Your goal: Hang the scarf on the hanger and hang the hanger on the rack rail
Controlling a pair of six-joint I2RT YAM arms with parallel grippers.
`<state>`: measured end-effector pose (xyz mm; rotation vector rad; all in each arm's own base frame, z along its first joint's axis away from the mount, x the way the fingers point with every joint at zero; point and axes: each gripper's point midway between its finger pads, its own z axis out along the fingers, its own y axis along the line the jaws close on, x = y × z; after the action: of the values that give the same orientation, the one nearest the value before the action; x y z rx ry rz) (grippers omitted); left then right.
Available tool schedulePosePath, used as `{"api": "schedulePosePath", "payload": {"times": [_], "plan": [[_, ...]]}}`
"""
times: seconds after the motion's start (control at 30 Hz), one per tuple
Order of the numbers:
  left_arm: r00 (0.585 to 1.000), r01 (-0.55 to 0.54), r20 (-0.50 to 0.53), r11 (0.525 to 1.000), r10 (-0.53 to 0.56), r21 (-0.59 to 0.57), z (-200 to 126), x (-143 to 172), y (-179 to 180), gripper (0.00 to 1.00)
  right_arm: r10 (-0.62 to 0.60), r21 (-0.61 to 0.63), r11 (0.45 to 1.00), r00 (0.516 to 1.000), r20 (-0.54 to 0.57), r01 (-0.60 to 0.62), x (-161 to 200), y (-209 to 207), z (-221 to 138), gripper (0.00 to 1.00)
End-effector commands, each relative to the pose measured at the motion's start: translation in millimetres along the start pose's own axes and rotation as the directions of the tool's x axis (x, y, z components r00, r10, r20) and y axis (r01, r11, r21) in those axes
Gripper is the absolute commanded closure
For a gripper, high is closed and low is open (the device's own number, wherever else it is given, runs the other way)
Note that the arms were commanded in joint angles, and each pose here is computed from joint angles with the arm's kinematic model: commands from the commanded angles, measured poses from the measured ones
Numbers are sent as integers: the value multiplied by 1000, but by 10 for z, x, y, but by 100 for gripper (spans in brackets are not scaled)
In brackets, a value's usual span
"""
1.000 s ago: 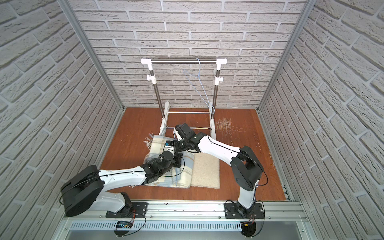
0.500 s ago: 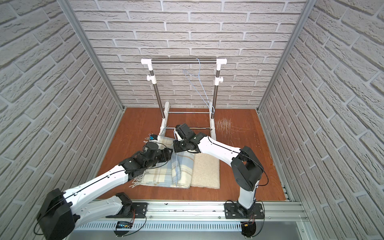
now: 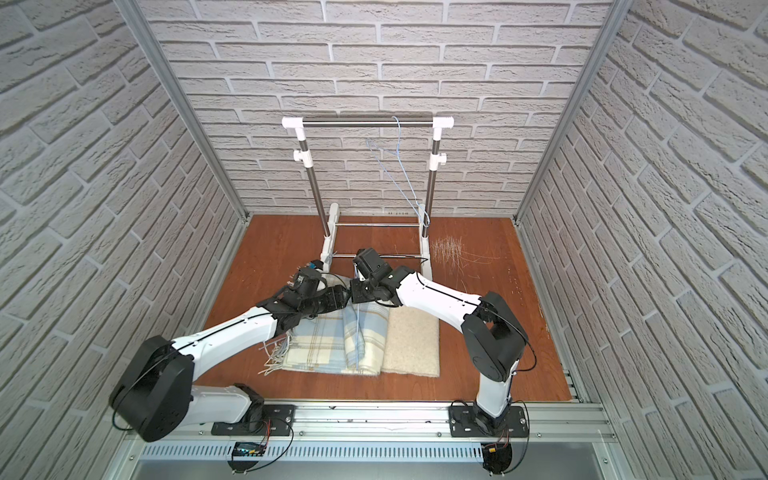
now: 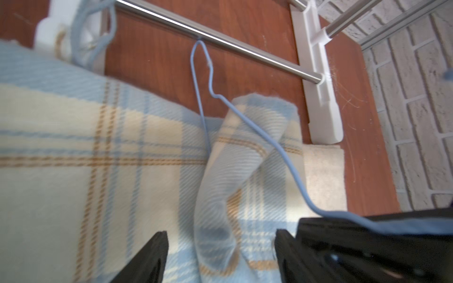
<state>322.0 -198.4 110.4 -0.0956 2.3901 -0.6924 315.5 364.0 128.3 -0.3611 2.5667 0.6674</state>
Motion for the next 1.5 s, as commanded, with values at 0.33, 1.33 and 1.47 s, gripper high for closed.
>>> {"api": "schedulePosePath", "payload": {"times": [0.33, 1.33, 1.47], "plan": [[998, 5, -67, 997, 0, 74, 165, 241, -2, 44, 1, 100, 995, 1000, 6, -2, 154, -196, -31, 97], [992, 124, -4, 988, -125, -97, -737, 6, 645, 100, 72, 120, 990, 996, 53, -78, 440, -114, -349, 97], [986, 163, 5, 979, -164, -125, -628, -35, 786, 100, 132, 142, 980, 991, 39, -136, 667, -331, -108, 97]]}}
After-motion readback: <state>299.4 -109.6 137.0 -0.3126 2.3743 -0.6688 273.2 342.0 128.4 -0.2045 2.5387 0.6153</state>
